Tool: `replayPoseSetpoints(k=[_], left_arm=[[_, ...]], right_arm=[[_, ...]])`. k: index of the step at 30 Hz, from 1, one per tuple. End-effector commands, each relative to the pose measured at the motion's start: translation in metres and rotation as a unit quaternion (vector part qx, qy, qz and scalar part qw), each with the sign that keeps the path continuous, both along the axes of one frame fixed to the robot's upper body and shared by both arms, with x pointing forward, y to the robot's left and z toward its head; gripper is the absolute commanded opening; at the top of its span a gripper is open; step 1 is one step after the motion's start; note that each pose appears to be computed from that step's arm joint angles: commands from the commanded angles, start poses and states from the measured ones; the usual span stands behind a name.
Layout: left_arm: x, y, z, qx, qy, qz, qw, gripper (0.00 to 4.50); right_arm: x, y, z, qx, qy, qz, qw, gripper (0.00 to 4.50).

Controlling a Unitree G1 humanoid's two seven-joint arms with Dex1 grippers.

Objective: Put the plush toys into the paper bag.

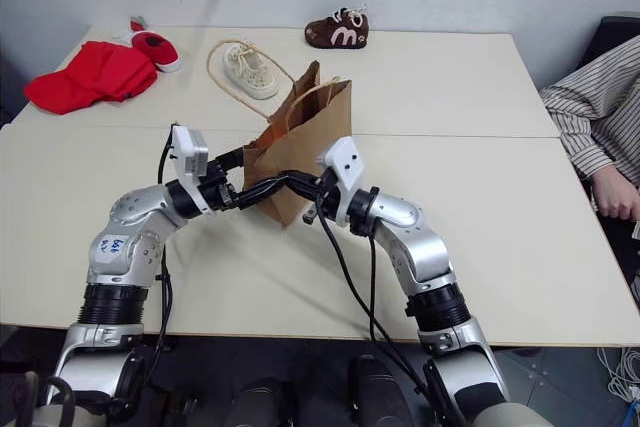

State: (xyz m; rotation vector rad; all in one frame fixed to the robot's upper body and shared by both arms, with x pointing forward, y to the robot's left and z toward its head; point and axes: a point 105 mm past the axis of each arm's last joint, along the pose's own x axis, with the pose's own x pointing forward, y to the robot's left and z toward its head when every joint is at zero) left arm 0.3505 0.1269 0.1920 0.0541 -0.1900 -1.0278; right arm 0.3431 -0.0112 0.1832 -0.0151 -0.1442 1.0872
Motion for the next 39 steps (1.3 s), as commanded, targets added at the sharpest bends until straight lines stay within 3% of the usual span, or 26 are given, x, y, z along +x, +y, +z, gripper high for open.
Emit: replayPoseSetpoints(k=[1, 5, 9, 15, 18, 23, 26, 27, 29, 31, 35, 39], left_arm=[[0.001, 0.007, 0.012, 0.001, -0.018, 0.006, 1.000, 2.58], [0.002, 0.011, 0.013, 0.000, -0.011, 0.001, 1.000, 1.32], [-0.007, 0.000, 0.018, -0.015, 0.009, -0.066, 0.998, 0.04], [-0.040, -0.007, 0.025, 0.000, 0.050, -0.217, 0.975, 0.04], [-0.053, -0.001, 0.009, 0.069, 0.067, -0.274, 0.957, 0.04], [-0.049, 0.011, -0.013, 0.164, 0.059, -0.282, 0.944, 0.04], [-0.040, 0.013, -0.012, 0.174, 0.045, -0.259, 0.949, 0.04], [-0.039, 0.015, -0.013, 0.171, 0.081, -0.256, 0.948, 0.22], [-0.037, 0.021, -0.016, 0.198, 0.074, -0.236, 0.949, 0.69], [-0.034, 0.027, -0.010, 0.194, 0.053, -0.207, 0.957, 1.28], [-0.037, 0.049, -0.001, 0.191, 0.040, -0.157, 0.968, 2.61], [-0.049, 0.082, 0.000, 0.193, 0.035, -0.096, 0.976, 3.87]], right_arm=[[-0.005, -0.022, 0.012, -0.002, -0.029, -0.011, 1.000, 0.00], [-0.013, -0.057, -0.001, -0.040, -0.020, -0.027, 0.999, 0.00], [-0.038, -0.096, -0.011, -0.074, -0.016, -0.016, 0.997, 0.00], [-0.072, -0.136, -0.015, -0.110, -0.012, 0.002, 0.994, 0.00], [-0.092, -0.171, -0.021, -0.141, -0.005, -0.011, 0.990, 0.00], [-0.101, -0.200, -0.023, -0.156, -0.001, -0.050, 0.986, 0.00], [-0.104, -0.206, -0.025, -0.166, -0.014, -0.059, 0.984, 0.00], [-0.107, -0.204, -0.027, -0.150, 0.008, -0.047, 0.987, 0.00], [-0.109, -0.200, -0.023, -0.135, 0.013, -0.039, 0.990, 0.00], [-0.110, -0.196, -0.019, -0.138, 0.005, -0.034, 0.990, 0.37], [-0.111, -0.194, -0.016, -0.137, 0.026, -0.027, 0.990, 1.63], [-0.105, -0.201, -0.007, -0.157, -0.008, -0.038, 0.987, 3.03]])
